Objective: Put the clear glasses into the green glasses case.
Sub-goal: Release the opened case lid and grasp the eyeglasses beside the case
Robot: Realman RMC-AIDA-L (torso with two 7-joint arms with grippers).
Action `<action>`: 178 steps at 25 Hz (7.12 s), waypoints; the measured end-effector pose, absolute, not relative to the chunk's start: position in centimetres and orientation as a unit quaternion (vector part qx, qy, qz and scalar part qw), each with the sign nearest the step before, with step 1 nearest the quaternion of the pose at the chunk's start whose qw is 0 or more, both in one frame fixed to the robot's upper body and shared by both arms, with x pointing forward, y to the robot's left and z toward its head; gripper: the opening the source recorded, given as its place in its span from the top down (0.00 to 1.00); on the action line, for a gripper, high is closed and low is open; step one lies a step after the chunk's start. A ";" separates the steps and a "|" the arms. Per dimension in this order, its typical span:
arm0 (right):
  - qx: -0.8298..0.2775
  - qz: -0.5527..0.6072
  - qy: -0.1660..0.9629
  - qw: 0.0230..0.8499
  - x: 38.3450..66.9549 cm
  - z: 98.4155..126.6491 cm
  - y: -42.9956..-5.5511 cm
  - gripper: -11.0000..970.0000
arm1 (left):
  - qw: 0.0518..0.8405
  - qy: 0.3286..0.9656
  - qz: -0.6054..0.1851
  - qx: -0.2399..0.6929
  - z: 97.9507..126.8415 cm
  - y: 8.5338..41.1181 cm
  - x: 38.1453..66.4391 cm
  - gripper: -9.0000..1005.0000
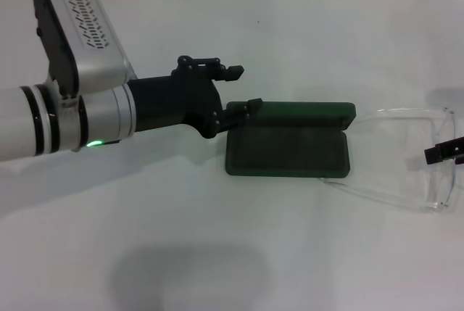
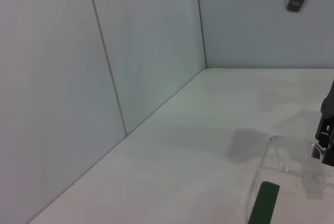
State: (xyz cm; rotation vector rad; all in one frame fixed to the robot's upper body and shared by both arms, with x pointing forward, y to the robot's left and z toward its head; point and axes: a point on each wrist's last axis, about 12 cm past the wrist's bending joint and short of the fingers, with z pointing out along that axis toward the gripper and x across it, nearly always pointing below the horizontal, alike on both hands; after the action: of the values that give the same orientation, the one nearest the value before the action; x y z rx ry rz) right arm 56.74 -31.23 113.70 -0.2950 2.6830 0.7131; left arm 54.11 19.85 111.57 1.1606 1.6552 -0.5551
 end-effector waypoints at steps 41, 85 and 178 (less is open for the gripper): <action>-0.120 0.249 0.947 0.165 57.3 113.2 -30.2 0.63 | 0.492 0.686 -0.230 0.485 111.2 19.4 55.2 0.45; -0.110 0.300 0.929 0.188 54.6 116.0 -36.1 0.68 | 0.501 0.682 -0.252 0.469 111.7 19.1 55.1 0.45; -0.078 0.265 0.944 0.180 56.2 112.0 -31.3 0.58 | 0.480 0.689 -0.252 0.482 110.7 18.7 55.8 0.45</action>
State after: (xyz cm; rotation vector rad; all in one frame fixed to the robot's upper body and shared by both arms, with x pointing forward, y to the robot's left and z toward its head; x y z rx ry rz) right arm 56.22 -31.30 111.95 -0.2201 2.6681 0.7477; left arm 55.81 18.68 110.70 1.1763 1.6801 -0.6138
